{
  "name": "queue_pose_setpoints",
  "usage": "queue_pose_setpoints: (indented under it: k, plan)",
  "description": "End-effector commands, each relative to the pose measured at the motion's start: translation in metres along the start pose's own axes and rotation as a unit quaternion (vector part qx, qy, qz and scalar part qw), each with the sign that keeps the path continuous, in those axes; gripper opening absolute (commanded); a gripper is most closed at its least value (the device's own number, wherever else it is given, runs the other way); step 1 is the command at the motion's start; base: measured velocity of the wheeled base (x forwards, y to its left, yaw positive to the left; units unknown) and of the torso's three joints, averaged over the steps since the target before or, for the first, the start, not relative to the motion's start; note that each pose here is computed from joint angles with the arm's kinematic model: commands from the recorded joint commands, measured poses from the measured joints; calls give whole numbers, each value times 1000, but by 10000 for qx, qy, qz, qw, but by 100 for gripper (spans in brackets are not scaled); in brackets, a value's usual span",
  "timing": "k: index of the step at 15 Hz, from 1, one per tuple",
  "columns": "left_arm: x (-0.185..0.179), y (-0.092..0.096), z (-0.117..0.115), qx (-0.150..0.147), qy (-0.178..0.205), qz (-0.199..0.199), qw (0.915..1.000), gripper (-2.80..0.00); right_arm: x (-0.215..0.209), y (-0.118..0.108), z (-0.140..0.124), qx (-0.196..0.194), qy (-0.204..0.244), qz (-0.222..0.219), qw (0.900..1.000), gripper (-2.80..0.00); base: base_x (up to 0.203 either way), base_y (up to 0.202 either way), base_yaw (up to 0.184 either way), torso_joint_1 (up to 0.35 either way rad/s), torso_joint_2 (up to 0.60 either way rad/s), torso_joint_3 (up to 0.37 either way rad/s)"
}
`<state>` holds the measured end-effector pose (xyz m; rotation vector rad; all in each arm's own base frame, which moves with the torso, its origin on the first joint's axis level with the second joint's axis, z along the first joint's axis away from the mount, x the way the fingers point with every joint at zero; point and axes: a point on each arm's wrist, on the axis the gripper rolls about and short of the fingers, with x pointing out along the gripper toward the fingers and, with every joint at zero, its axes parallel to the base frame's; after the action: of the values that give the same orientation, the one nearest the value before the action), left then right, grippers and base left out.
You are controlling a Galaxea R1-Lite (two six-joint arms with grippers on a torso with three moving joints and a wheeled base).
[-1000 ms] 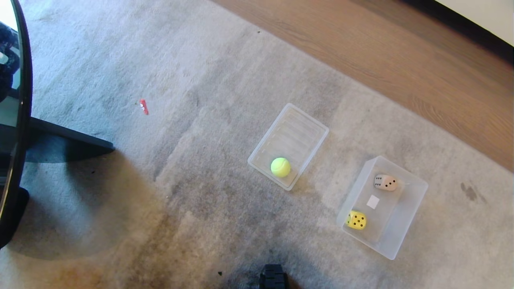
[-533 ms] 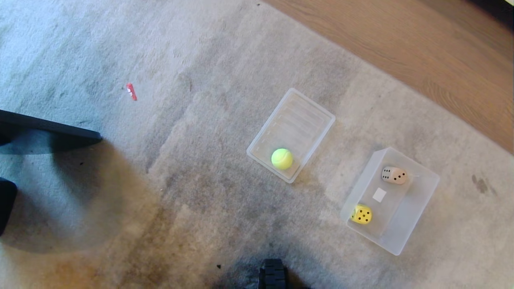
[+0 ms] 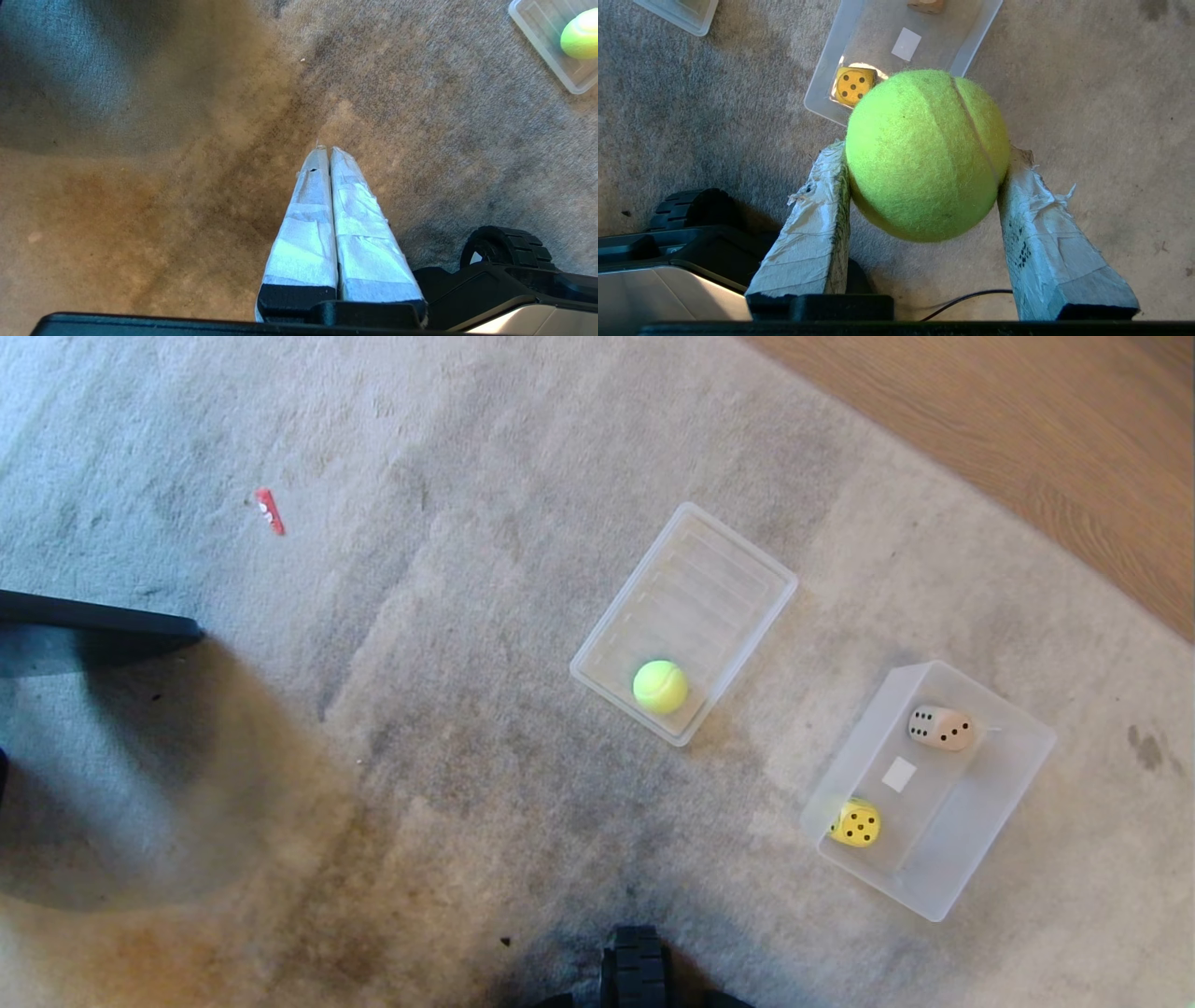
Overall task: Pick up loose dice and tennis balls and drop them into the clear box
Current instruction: Put the ball in the box
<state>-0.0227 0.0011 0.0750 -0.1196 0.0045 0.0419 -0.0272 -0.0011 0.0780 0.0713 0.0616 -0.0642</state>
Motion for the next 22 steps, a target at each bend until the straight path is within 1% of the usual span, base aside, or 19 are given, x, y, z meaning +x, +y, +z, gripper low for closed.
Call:
queue_pose_setpoints:
  k: [1,2,3,5,7,9,12,14,16,17,19,21,22]
  plan:
    - [0,0,0,-7,3,0,10000,-280,1,1,8,0,96,-15,10000,-280,0,0,0,-2,7,-41]
    - [0,0,0,-7,3,0,10000,-280,3,2,23,37,168,-9,9999,-280,0,0,0,5,5,-36]
    - [0,0,0,-7,3,0,10000,-280,9,3,39,127,391,-1,9992,-280,0,0,0,0,0,0]
    - [0,0,0,-7,3,0,10000,-280,34,7,63,422,1040,-38,9937,-280,0,0,0,0,0,0]
    - [0,0,0,0,3,0,10000,-280,74,11,82,764,1593,-147,9842,-280,0,0,0,0,0,0]
    - [0,0,0,-7,3,0,10000,-280,129,14,90,1197,1929,-308,9734,-280,0,0,0,0,0,0]
    - [0,0,0,-7,3,0,10000,-280,203,17,78,1688,2109,-474,9616,-280,0,0,0,0,0,0]
    - [0,0,0,-7,3,0,10000,-280,238,18,64,2024,2161,-534,9537,-280,0,0,0,0,0,0]
    - [0,0,0,-7,3,0,10000,-280,265,19,55,2355,2085,-337,9486,-280,0,0,0,0,0,0]
    - [0,0,0,-7,3,0,10000,-280,275,20,50,2423,2087,-275,9471,-280,0,0,0,0,0,0]
    - [0,0,0,-7,3,0,10000,-280,295,21,39,2564,2160,-258,9418,-280,0,0,0,0,0,0]
    - [0,0,0,-7,3,0,10000,-280,305,22,35,2812,2187,-257,9340,-280,0,0,0,0,0,0]
    - [0,0,0,-7,3,0,10000,-280,306,23,32,2816,2227,-259,9330,0,0,0,0,0,0,0]
